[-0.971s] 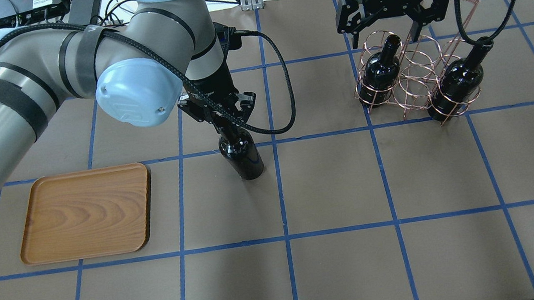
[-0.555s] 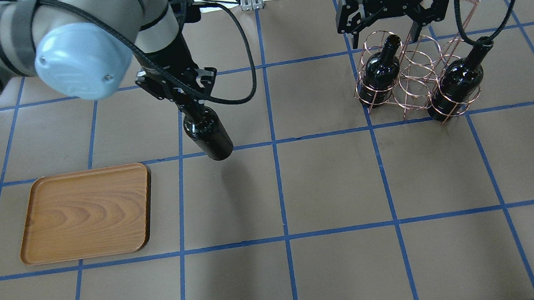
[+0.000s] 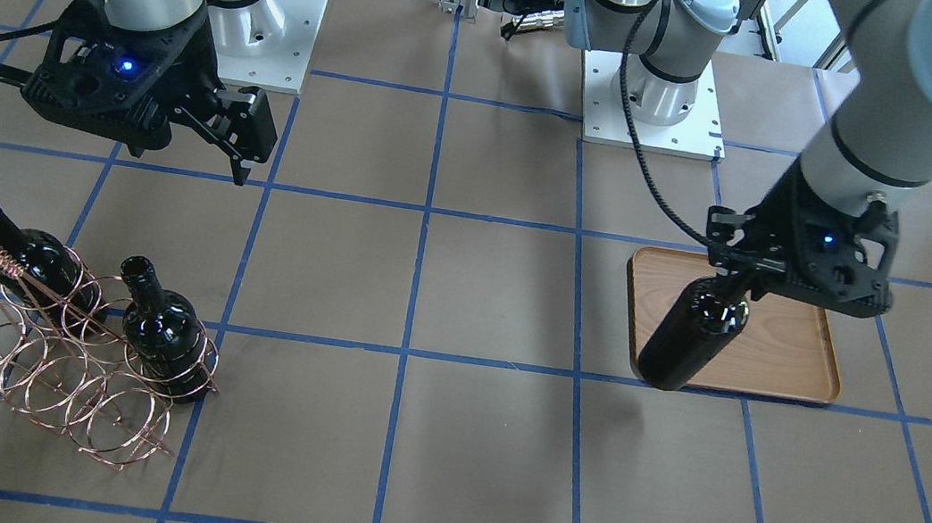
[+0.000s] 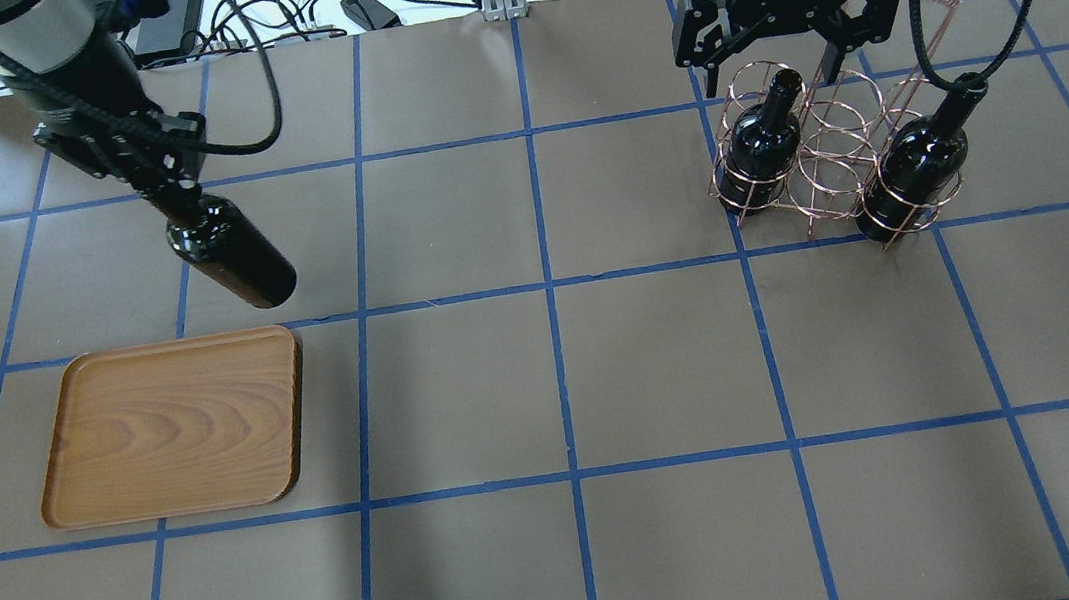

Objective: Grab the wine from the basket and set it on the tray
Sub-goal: 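Lift the bottle with the left gripper and carry it over the tray, then lower the bottle onto the wooden tray and open the left gripper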

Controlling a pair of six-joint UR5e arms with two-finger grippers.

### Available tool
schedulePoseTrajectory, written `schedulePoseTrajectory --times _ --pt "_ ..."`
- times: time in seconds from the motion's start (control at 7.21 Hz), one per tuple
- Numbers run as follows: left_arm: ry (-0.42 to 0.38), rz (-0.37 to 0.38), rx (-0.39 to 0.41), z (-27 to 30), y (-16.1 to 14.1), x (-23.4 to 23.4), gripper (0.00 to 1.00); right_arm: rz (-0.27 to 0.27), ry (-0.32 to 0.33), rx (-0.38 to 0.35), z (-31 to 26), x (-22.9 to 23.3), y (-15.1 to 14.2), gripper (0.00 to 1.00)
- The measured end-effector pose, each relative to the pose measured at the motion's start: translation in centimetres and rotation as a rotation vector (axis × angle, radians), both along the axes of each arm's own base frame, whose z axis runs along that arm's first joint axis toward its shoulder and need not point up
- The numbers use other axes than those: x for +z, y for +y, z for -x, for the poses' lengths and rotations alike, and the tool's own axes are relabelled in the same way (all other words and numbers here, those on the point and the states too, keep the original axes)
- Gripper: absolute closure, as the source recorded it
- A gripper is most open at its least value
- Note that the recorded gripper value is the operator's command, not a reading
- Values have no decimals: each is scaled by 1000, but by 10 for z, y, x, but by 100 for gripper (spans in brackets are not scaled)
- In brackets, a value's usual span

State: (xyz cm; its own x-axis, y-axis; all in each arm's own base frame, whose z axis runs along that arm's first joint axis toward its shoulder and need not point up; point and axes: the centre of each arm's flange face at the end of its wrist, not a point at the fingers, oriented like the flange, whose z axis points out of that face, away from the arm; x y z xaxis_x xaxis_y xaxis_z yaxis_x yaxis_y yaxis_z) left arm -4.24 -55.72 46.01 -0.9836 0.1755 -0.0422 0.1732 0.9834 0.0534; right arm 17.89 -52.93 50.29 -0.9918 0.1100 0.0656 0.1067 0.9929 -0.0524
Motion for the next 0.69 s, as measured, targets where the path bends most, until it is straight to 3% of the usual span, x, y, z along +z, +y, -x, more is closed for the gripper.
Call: schedulePoseTrajectory --times 0.42,0.69 --pt "31 -83 7 -96 23 -37 100 4 0 0 0 0 0 0" --pt "47 -113 37 -127 33 -56 100 4 0 0 0 0 0 0"
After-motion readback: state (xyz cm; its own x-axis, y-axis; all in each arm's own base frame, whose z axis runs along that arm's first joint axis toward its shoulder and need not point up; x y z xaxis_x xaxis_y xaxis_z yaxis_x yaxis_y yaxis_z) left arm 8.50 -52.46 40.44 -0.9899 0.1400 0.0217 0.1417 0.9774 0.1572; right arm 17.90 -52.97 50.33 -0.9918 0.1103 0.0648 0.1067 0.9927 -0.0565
